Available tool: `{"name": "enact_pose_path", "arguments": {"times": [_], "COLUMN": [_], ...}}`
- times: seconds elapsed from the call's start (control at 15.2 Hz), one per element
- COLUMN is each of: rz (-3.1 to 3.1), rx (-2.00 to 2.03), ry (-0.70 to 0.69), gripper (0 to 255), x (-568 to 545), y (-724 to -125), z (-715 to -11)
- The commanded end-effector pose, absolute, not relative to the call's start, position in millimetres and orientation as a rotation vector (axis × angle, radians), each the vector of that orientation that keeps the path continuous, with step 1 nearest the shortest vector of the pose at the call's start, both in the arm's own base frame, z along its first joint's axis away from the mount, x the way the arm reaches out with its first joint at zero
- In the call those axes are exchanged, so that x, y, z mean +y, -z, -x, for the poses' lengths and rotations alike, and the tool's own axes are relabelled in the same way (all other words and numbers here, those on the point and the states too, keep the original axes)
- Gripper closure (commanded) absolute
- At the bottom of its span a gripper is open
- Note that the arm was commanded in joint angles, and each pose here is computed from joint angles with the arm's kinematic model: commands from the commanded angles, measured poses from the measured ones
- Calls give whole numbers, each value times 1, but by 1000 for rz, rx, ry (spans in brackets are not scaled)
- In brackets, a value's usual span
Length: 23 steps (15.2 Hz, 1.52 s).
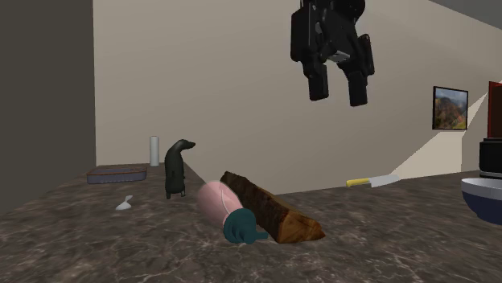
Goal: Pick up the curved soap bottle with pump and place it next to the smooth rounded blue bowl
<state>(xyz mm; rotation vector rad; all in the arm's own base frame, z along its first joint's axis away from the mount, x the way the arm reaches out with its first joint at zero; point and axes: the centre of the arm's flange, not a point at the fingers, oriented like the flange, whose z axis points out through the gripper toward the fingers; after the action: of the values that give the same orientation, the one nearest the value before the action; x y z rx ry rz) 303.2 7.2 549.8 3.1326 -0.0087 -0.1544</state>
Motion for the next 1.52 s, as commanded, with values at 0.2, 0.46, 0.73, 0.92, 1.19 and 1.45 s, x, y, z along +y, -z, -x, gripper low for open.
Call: {"name": "enact_pose_path", "arguments": {"times": [0.2, 0.46, 0.73, 0.92, 1.19, 1.45], "rz": [-3102, -3061, -3019, -2987, -2944, -2906], "rx": [-41, -82, -122, -152, -190, -223], "ry": [131, 99, 69, 47, 17, -7], "gripper": [0, 0, 0, 0, 0, 0], "x": [20, 35, 47, 55, 64, 69], "y": [-526, -493, -461, -438, -406, -380], "z": [-331, -370, -409, -439, -480, -515]}}
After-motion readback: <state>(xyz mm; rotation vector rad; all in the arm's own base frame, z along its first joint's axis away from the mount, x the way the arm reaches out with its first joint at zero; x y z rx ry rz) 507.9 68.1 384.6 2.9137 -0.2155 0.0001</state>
